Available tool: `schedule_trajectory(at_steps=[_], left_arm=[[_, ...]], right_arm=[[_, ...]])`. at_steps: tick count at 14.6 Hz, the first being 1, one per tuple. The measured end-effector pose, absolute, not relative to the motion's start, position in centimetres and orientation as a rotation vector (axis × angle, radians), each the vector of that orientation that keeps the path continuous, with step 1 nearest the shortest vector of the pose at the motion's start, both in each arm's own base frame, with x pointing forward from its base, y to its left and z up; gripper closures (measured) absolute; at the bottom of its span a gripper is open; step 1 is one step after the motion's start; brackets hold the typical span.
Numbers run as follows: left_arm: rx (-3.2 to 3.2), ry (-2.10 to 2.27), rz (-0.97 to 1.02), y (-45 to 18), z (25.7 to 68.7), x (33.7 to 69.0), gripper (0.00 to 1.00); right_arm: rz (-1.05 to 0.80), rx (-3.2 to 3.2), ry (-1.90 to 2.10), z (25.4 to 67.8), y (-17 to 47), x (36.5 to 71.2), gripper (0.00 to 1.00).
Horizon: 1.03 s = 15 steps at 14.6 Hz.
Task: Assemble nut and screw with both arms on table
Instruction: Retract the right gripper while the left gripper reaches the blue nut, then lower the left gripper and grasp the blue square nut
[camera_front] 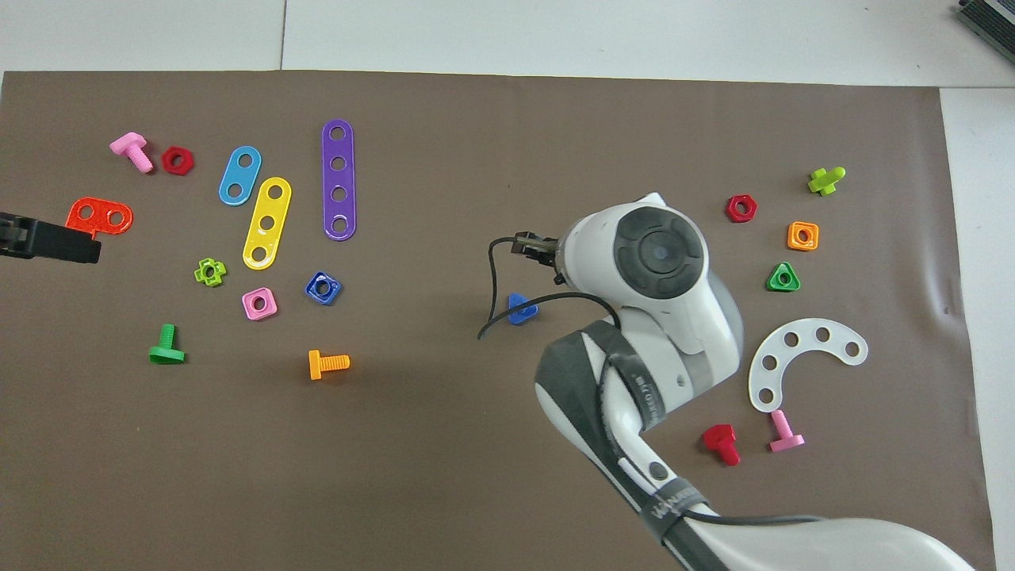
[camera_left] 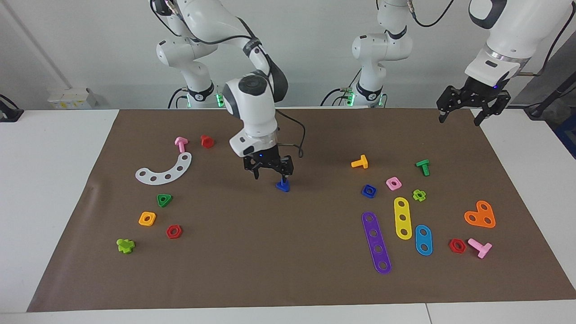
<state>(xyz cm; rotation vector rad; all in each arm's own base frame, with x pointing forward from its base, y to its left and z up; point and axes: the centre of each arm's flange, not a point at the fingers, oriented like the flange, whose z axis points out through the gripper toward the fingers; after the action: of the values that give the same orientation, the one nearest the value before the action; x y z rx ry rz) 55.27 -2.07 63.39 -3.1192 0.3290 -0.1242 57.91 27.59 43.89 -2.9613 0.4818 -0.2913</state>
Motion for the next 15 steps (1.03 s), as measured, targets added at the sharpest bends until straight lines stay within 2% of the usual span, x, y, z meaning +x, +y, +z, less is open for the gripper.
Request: schedule_trajectory(at_steps=[3, 6, 11, 15], left_arm=[[-3.122, 0.327, -0.205, -6.5, 60.8, 55.7, 0.00], [-3.125, 0.361, -0.238, -10.4, 57.1, 55.7, 0.00], [-3.124, 0.410, -0.252, -14.5, 47.9, 56.8, 0.00], [-3.124, 0.415, -0.296, -15.3, 40.9, 56.7, 0.00]], right_arm=[[-0.343, -2.969, 0.481, 49.5, 18.8, 59.2, 0.00], [-0.274, -3.037, 0.404, 52.7, 11.2, 58.4, 0.00], [-0.118, -3.096, 0.302, 57.1, 4.4, 54.6, 0.00], [-0.056, -3.111, 0.228, 60.3, 1.0, 52.5, 0.00]])
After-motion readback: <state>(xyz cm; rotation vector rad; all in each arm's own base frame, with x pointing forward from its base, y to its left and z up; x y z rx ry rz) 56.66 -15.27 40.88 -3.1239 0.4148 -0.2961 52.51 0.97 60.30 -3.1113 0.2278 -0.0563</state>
